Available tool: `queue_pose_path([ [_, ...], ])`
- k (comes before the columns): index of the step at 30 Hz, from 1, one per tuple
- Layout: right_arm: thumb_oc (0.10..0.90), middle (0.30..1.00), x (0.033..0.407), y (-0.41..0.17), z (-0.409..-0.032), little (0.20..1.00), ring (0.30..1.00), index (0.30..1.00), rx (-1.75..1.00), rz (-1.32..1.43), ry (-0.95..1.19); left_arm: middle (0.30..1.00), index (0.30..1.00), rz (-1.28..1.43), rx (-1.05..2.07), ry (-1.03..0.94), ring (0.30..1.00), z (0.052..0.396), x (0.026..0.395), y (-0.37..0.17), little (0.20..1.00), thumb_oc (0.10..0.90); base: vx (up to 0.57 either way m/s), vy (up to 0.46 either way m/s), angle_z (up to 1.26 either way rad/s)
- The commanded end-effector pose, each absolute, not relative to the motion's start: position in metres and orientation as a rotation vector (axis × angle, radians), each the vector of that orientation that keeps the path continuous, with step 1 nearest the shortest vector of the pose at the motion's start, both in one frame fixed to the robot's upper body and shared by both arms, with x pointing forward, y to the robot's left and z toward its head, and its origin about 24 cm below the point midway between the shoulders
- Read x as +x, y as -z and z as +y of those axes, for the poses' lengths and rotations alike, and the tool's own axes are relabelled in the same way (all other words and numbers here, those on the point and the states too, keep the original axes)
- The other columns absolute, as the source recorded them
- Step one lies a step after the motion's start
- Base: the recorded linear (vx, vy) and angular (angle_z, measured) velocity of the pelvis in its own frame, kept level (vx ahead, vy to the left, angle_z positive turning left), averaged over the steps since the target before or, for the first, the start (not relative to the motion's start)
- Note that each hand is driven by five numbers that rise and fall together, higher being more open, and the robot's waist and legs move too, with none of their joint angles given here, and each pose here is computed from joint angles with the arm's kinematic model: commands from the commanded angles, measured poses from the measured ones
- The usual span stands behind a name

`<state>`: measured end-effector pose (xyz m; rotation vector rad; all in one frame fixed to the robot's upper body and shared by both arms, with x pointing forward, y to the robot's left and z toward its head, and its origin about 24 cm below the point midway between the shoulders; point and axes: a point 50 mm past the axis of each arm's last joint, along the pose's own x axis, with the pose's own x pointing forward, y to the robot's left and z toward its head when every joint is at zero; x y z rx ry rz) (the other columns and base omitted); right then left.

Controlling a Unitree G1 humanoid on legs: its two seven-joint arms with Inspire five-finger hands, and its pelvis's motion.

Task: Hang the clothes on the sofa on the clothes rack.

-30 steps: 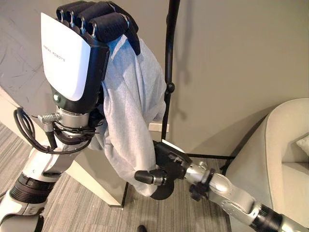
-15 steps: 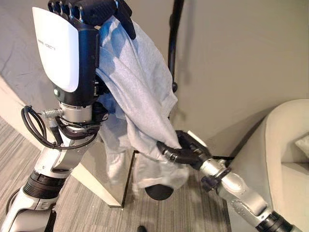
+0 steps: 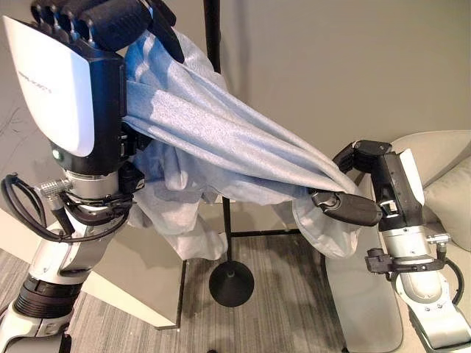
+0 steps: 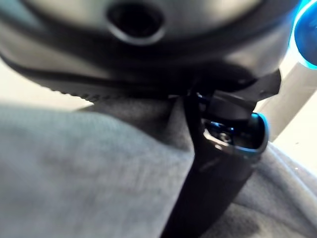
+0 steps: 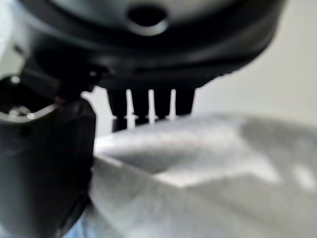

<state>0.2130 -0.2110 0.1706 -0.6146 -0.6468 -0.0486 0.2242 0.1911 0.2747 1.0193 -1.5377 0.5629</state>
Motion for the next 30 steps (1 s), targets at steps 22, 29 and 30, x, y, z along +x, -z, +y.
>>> queue_pose_path([
  [22,0.4,0.3,0.262,-0.301,-0.205,0.3,0.3,0.3,-0.91,-1.262,0.639,0.3,0.3,-1.317,0.866,-0.708,0.3,0.208,0.289,-0.301,0.3,0.4,0.01,-0.02,-0.02],
  [29,0.4,0.3,0.288,-0.304,-0.206,0.3,0.3,0.3,-0.983,-1.168,0.61,0.3,0.3,-1.113,0.889,-0.648,0.3,0.21,0.324,-0.291,0.3,0.4,0.04,0.004,-0.01],
  [30,0.4,0.3,0.288,-0.305,-0.206,0.3,0.3,0.3,-0.982,-1.169,0.611,0.3,0.3,-1.114,0.888,-0.649,0.3,0.21,0.325,-0.292,0.3,0.4,0.0,0.0,0.0],
])
